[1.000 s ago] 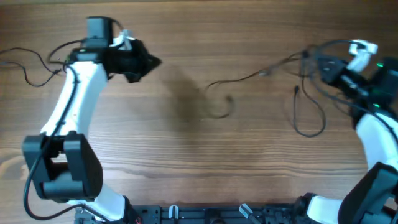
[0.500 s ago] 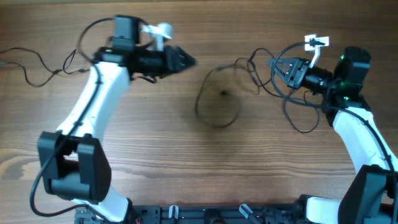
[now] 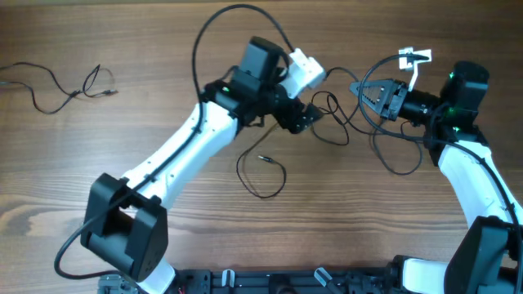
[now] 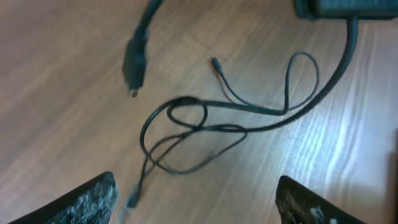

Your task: Untangle cables

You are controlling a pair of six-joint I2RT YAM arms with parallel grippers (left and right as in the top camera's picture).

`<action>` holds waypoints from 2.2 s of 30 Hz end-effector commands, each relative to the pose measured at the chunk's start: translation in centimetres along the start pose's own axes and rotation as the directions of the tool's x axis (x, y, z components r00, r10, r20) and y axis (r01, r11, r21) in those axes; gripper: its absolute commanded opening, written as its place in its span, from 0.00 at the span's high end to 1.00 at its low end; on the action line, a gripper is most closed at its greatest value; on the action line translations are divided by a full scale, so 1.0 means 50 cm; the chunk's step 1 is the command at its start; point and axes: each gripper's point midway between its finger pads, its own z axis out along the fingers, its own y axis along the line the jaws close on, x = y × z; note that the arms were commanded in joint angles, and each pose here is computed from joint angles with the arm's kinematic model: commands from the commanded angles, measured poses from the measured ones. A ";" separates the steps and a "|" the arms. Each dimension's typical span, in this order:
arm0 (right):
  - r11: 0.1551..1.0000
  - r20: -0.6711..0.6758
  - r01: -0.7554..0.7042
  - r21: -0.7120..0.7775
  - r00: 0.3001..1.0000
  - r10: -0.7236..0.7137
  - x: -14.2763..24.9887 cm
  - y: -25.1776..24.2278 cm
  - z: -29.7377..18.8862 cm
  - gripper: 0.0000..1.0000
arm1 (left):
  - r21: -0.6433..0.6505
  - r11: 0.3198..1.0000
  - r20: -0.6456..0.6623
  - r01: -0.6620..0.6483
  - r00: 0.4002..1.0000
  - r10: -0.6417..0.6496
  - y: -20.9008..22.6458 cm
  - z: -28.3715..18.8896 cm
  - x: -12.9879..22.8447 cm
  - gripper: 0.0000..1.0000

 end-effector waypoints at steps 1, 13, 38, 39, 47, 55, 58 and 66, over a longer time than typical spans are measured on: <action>0.998 -0.021 0.018 -0.058 1.000 -0.019 0.003 0.029 -0.004 0.95 | -0.116 0.991 -0.026 -0.071 0.997 0.068 0.046 0.035 0.010 0.16; 0.998 -0.025 0.018 -0.066 0.999 -0.020 0.004 0.032 -0.005 0.95 | -0.019 0.988 0.021 -0.155 0.988 0.155 0.077 0.192 0.063 0.96; 0.866 -0.106 -0.164 0.472 0.965 0.240 0.153 -0.146 -0.012 0.00 | -0.091 0.893 0.175 0.441 0.890 -0.421 0.228 -0.056 0.013 0.96; 0.915 -0.139 -0.101 0.390 0.976 0.167 0.145 -0.119 0.000 0.00 | -0.091 0.893 0.173 0.442 0.890 -0.423 0.227 -0.055 0.014 0.96; 0.909 -0.307 0.381 0.170 0.897 -0.318 0.164 -0.042 0.127 0.00 | -0.080 0.890 0.144 0.450 0.888 -0.436 0.211 -0.046 0.022 0.96; 0.677 -0.399 0.545 0.495 0.834 -0.381 0.181 -0.109 0.209 0.00 | -0.074 0.871 0.145 0.486 0.869 -0.473 0.211 -0.047 0.023 0.96; 0.708 -0.361 0.510 0.489 0.857 -0.368 0.185 -0.132 0.241 0.00 | -0.069 0.853 0.148 0.517 0.851 -0.504 0.211 -0.047 0.023 0.96; 0.847 -0.335 0.438 0.302 0.880 -0.337 0.243 -0.137 0.315 0.37 | -0.068 0.844 0.150 0.533 0.841 -0.519 0.212 -0.047 0.023 0.96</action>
